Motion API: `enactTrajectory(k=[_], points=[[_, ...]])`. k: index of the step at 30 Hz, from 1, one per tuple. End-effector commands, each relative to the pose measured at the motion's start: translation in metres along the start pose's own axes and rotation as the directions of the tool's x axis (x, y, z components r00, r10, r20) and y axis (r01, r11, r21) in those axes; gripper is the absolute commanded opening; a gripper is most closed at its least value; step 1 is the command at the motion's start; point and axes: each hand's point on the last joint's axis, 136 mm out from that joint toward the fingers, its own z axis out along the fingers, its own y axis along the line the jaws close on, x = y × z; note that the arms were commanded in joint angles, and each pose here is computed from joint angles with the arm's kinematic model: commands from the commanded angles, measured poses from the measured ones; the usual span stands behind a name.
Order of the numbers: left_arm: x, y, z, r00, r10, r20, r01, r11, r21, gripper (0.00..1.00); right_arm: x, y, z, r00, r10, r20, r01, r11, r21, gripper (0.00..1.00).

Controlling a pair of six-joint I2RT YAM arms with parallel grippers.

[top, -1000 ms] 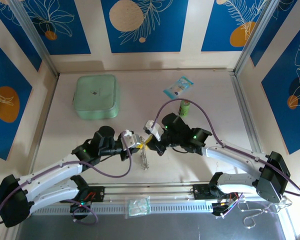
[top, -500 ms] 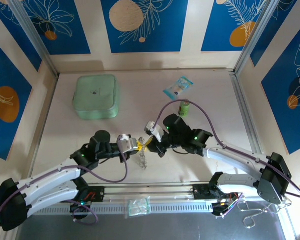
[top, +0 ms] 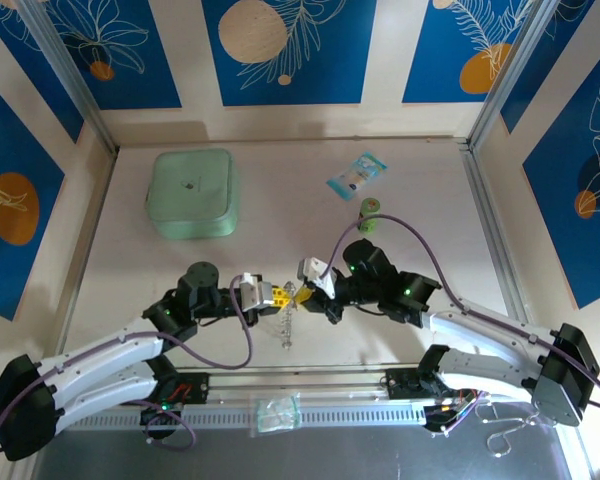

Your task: Put the keys on the keyring

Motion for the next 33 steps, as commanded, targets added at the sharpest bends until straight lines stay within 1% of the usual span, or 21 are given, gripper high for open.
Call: enactTrajectory(k=[1, 3, 5, 7, 9, 11, 13, 18, 25, 30, 33], points=[[-0.035, -0.021, -0.001, 0.986, 0.063, 0.152, -0.081, 0.99, 0.115, 0.0, 0.004, -0.007, 0.003, 0.997, -0.071, 0.016, 0.071, 0.997, 0.029, 0.0], [-0.034, -0.022, -0.001, 0.985, 0.07, 0.155, -0.088, 0.989, 0.116, 0.0, 0.002, -0.006, 0.006, 0.997, -0.069, 0.035, 0.069, 0.997, 0.021, 0.06], [-0.031, -0.021, 0.0, 0.986, 0.077, 0.151, -0.094, 0.99, 0.108, 0.0, -0.001, -0.004, 0.004, 0.996, -0.07, 0.055, 0.069, 0.998, 0.013, 0.19], [-0.029, -0.019, 0.0, 0.986, 0.08, 0.146, -0.095, 0.991, 0.097, 0.0, -0.003, -0.003, -0.001, 0.993, -0.091, 0.071, 0.089, 0.996, 0.023, 0.27], [-0.026, -0.02, 0.001, 0.986, 0.086, 0.142, -0.1, 0.99, 0.098, 0.0, -0.007, -0.002, -0.009, 0.986, -0.13, 0.106, 0.128, 0.991, 0.032, 0.31], [-0.025, -0.02, 0.001, 0.986, 0.088, 0.143, -0.103, 0.99, 0.1, 0.0, -0.012, 0.004, -0.015, 0.972, -0.177, 0.156, 0.176, 0.984, 0.021, 0.31], [-0.024, -0.021, 0.002, 0.986, 0.09, 0.142, -0.105, 0.989, 0.104, 0.0, -0.015, 0.008, -0.017, 0.966, -0.186, 0.181, 0.189, 0.982, 0.001, 0.31], [-0.022, -0.02, 0.002, 0.986, 0.091, 0.137, -0.105, 0.989, 0.1, 0.0, -0.017, 0.02, -0.014, 0.965, -0.171, 0.199, 0.191, 0.977, -0.09, 0.3], [-0.021, -0.019, 0.003, 0.987, 0.09, 0.135, -0.103, 0.99, 0.098, 0.0, -0.018, 0.022, -0.012, 0.963, -0.167, 0.213, 0.194, 0.974, -0.113, 0.26], [-0.022, -0.018, 0.004, 0.987, 0.087, 0.136, -0.1, 0.99, 0.097, 0.0, -0.021, 0.023, -0.011, 0.96, -0.163, 0.227, 0.193, 0.974, -0.118, 0.17], [-0.023, -0.017, 0.004, 0.987, 0.081, 0.142, -0.094, 0.992, 0.088, 0.0, -0.022, 0.023, -0.009, 0.963, -0.156, 0.219, 0.187, 0.974, -0.126, 0.06]])
